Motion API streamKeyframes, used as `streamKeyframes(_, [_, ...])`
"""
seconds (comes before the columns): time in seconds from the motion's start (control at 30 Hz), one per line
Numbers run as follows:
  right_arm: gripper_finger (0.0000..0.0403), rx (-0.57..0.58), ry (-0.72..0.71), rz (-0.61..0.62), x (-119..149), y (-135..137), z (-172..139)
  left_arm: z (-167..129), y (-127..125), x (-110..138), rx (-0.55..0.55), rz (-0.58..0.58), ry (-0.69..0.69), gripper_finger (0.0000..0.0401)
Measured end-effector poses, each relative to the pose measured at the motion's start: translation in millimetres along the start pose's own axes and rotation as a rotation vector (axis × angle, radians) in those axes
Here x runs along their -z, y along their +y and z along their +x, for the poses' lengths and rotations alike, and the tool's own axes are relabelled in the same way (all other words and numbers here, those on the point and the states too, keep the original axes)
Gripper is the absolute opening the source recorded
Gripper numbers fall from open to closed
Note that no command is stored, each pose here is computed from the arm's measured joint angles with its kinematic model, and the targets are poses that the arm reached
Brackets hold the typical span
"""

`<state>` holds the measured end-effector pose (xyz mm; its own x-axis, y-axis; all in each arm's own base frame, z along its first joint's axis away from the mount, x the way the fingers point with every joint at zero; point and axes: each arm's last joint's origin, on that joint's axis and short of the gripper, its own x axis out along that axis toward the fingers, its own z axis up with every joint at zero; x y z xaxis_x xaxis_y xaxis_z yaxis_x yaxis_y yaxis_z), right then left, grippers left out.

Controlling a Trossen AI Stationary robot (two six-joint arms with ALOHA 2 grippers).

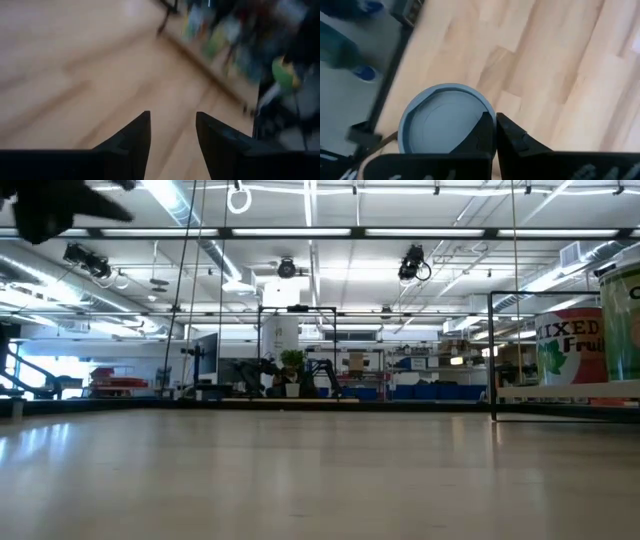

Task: Pick and place cans onto a shelf
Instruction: Put the canned corn on the shelf

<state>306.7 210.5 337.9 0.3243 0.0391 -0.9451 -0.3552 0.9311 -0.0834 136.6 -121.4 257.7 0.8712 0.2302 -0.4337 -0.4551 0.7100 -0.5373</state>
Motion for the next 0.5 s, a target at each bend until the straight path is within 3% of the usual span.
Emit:
streamKeyframes(0.1, [0.0007,-0.074,-0.081,0.003,30.5,-7.9,-15.0,4.3,-6.2,-8.5,0.009,-0.003,-0.115,0.0162])
streamKeyframes(0.27, [0.0007,-0.183,-0.175,-0.069,89.1,-17.8,-15.6,11.1,-7.2,-15.6,-0.004,-0.014,-0.14,0.0162])
streamKeyframes(0.5, [0.0007,-0.414,-0.246,-0.335,143.4,-17.5,8.6,16.5,-11.6,-24.1,0.021,-0.163,-0.182,0.0162])
